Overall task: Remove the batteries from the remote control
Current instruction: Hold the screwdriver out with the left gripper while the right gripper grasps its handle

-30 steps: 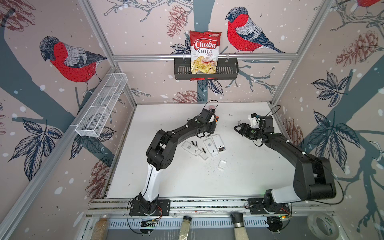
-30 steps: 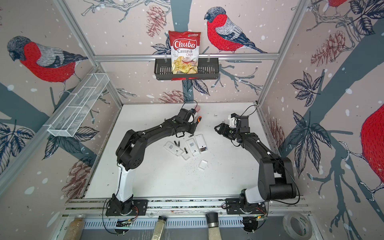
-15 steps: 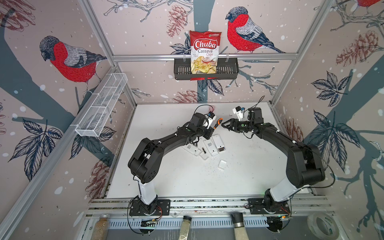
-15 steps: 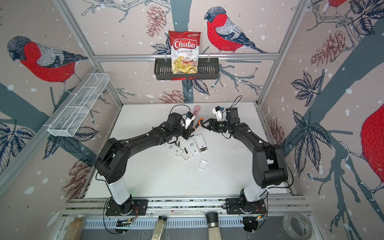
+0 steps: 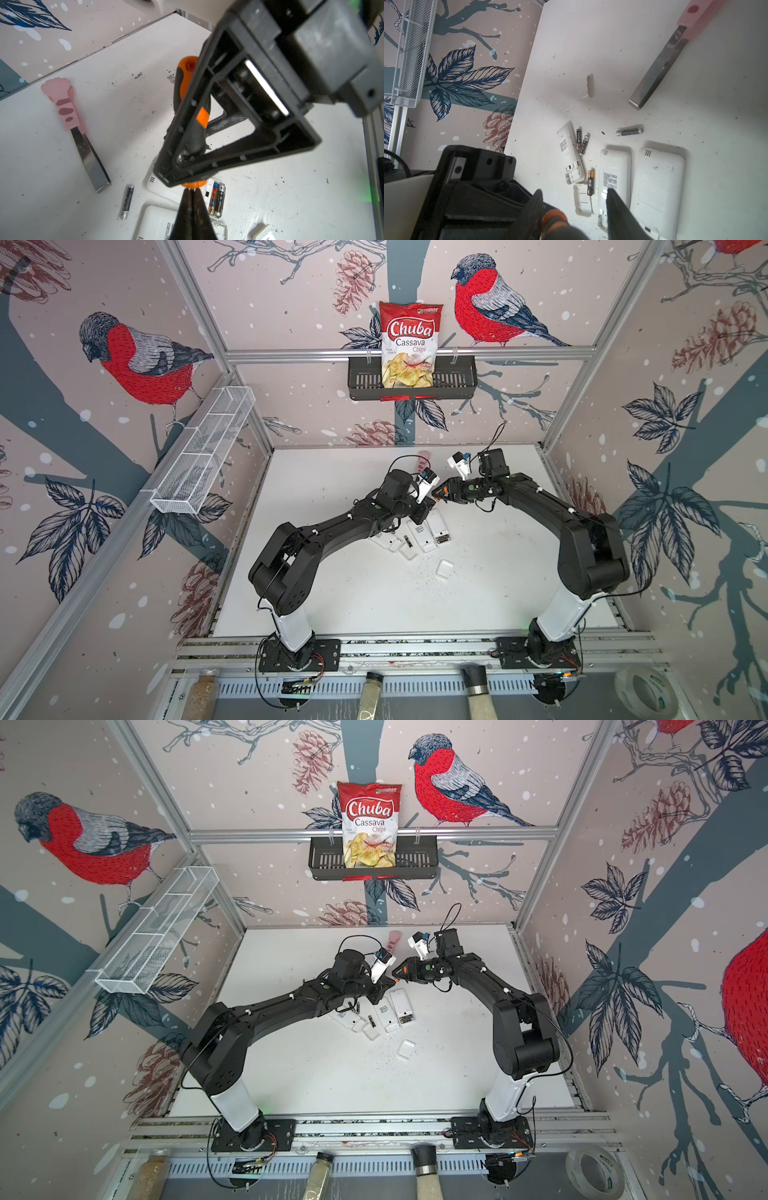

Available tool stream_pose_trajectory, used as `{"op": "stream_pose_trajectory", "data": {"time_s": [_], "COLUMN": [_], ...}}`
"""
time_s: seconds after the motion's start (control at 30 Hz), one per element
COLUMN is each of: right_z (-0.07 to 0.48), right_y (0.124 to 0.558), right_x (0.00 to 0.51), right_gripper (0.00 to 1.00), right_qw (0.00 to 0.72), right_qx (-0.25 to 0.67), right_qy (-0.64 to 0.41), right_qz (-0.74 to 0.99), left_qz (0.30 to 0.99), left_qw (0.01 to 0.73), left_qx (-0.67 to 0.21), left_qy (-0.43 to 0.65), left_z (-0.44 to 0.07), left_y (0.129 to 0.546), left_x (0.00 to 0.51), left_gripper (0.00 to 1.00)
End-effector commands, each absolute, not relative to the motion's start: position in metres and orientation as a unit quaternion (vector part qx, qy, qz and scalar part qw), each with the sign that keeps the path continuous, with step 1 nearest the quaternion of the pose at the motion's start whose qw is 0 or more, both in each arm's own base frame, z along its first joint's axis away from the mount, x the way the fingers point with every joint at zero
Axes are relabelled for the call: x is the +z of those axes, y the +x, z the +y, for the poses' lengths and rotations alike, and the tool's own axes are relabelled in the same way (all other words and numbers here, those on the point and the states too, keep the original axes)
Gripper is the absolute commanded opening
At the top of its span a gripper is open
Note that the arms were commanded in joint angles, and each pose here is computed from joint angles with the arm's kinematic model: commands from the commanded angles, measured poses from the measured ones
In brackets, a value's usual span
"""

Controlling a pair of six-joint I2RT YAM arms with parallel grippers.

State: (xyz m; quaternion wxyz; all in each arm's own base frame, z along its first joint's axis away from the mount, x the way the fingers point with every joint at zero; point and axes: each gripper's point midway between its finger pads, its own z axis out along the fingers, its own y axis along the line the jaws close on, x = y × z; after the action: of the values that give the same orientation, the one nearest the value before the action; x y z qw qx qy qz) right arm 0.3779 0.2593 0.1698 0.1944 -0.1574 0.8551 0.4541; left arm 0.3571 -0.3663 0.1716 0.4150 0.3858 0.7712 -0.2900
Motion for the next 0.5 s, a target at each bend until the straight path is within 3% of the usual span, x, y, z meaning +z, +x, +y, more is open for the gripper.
{"op": "stream_pose_trajectory", "data": {"time_s": [0.0,0.3,0.47], "right_z": [0.259,0.255,0.2551], "right_y": [0.3761,0.377,0.3749], "right_x": [0.1722,0.1783,0.1761], "right_gripper": [0.47,0.28,0.22], "right_qw": [0.188,0.186,0.182], "right_qx": [0.463,0.484,0.486], "right_qy": [-0.167,-0.165,-0.163], "right_qz": [0.85,0.839,0.839], "left_qz": [0.745,0.743,0.751], "left_qw": [0.443,0.443,0.439], "left_qx": [-0.3,-0.297,-0.287], "left_qy": [0.398,0.404,0.402], "left_z": [-0.3718,-0.372,-0.3721], "left_y": [0.3562,0.3561,0.3613], "left_x": [0.1894,0.1873,0.1824], "left_gripper": [0.0,0.0,0.0]}}
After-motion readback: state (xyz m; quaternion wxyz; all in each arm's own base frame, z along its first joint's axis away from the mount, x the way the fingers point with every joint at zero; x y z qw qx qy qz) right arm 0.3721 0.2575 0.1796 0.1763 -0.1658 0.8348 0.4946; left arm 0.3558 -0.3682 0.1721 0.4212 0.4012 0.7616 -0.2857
